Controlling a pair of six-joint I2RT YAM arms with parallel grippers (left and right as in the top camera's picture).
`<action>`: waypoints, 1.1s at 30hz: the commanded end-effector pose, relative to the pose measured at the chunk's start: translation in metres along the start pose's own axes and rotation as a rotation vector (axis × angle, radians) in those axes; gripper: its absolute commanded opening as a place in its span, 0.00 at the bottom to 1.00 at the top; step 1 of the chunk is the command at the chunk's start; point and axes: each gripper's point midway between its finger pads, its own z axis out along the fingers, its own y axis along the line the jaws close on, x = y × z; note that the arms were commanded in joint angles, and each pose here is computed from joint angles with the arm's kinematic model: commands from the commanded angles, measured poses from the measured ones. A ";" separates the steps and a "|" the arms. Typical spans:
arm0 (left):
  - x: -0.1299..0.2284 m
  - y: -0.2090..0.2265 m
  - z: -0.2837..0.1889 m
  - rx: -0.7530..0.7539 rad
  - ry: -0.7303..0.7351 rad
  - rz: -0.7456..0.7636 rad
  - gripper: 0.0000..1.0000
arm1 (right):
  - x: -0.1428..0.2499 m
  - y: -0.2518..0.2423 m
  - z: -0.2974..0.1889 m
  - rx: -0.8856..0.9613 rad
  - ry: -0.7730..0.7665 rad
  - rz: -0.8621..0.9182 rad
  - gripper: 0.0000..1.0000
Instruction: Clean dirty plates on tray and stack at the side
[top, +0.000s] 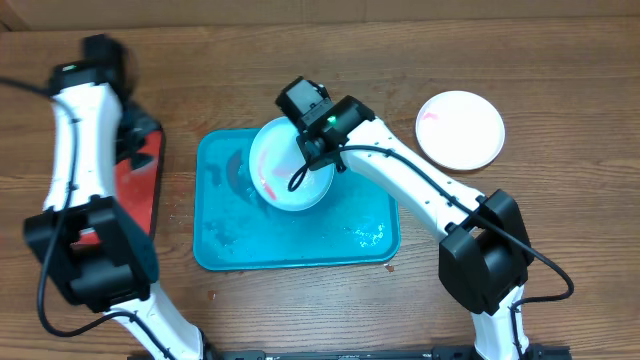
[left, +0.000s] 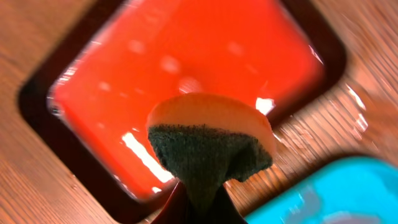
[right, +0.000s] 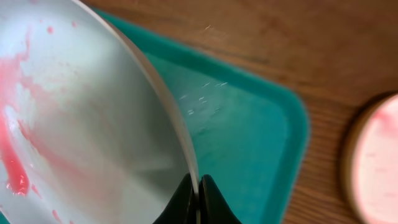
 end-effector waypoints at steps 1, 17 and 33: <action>-0.011 0.025 0.009 0.010 0.013 -0.100 0.04 | -0.030 -0.023 -0.032 0.191 -0.130 -0.003 0.04; -0.007 0.023 0.069 0.139 0.036 -0.064 0.04 | -0.063 -0.039 -0.124 0.666 -0.368 -0.173 0.04; -0.005 0.026 0.088 0.120 0.006 -0.068 0.05 | -0.071 0.000 -0.170 0.838 -0.448 -0.406 0.04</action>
